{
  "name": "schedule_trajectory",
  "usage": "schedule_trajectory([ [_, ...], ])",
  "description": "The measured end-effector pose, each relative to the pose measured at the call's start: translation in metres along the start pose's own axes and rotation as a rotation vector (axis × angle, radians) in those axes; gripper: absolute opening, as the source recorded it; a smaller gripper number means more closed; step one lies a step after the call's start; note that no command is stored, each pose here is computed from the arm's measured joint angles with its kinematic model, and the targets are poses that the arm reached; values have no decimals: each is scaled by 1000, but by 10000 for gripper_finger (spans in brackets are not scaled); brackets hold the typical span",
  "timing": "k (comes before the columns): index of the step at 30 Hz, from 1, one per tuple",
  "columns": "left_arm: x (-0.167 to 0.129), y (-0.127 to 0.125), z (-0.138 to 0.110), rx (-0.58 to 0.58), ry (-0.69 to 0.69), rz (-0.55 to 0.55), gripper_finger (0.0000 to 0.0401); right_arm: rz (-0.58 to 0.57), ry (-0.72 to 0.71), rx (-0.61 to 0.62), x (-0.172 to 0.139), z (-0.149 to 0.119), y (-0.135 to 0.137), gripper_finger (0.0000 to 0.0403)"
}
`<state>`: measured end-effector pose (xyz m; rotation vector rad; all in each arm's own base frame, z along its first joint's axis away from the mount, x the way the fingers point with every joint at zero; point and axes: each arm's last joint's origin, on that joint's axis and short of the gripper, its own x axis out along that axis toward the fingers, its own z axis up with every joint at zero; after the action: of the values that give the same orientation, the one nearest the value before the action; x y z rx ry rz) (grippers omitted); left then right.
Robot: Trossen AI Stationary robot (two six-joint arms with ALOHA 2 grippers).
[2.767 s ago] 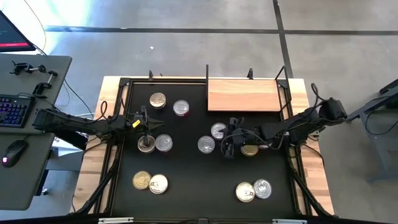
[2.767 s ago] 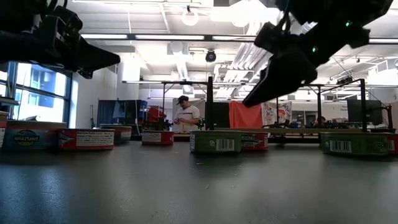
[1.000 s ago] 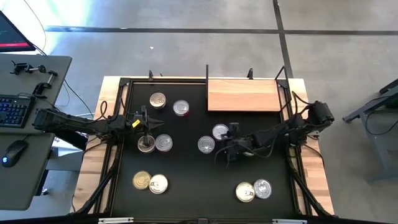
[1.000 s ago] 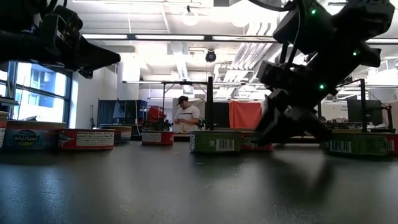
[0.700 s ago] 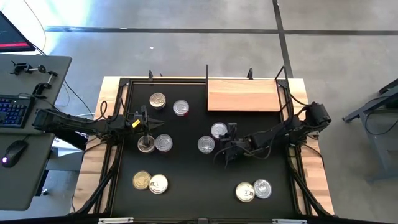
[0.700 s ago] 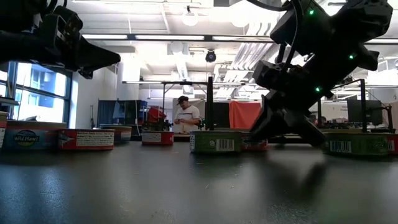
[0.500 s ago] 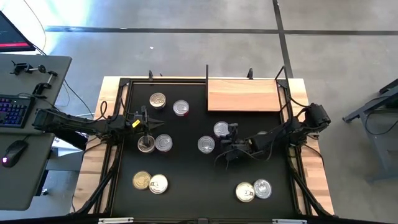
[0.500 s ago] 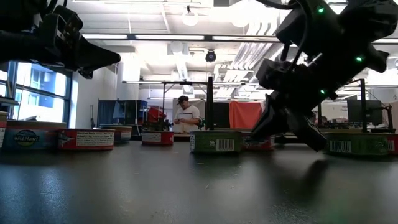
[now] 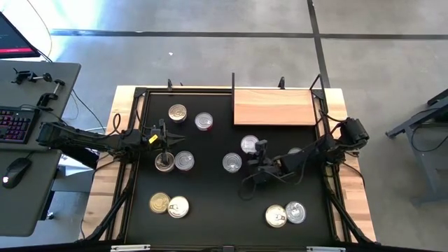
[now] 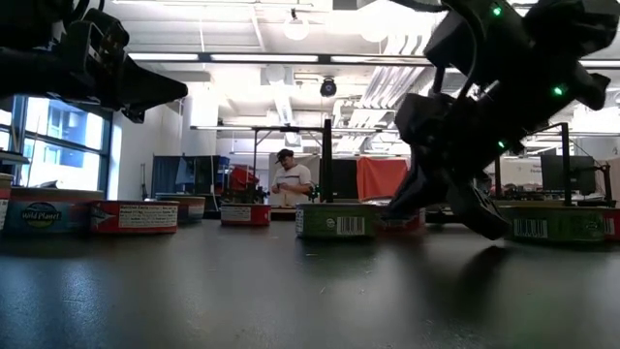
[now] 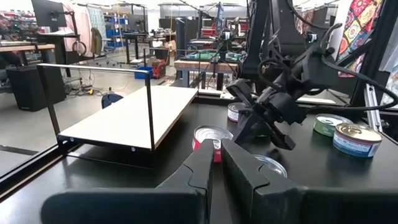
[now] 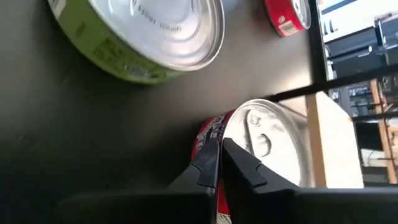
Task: Stack canned seafood by type on shelf
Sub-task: Put the red tuna can on the shelf
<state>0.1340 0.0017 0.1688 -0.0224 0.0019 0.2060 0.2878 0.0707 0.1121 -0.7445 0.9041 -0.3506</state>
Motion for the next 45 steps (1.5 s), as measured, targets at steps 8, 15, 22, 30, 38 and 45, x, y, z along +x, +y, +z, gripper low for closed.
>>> schedule_trajectory([
  [8,0,0,0,0,0,0,20,-77,23,27,0,7,-9,1],
  [15,0,0,0,0,1,0,20,-148,37,30,0,7,-11,2],
  [22,0,0,0,0,1,0,20,-110,20,44,-2,9,-12,1],
  [30,0,0,0,0,1,0,20,26,-20,201,-16,10,-39,12],
  [38,0,0,0,0,1,0,20,201,-19,254,-3,5,-53,123],
  [45,0,0,0,1,1,0,20,208,59,193,22,-7,-53,150],
])
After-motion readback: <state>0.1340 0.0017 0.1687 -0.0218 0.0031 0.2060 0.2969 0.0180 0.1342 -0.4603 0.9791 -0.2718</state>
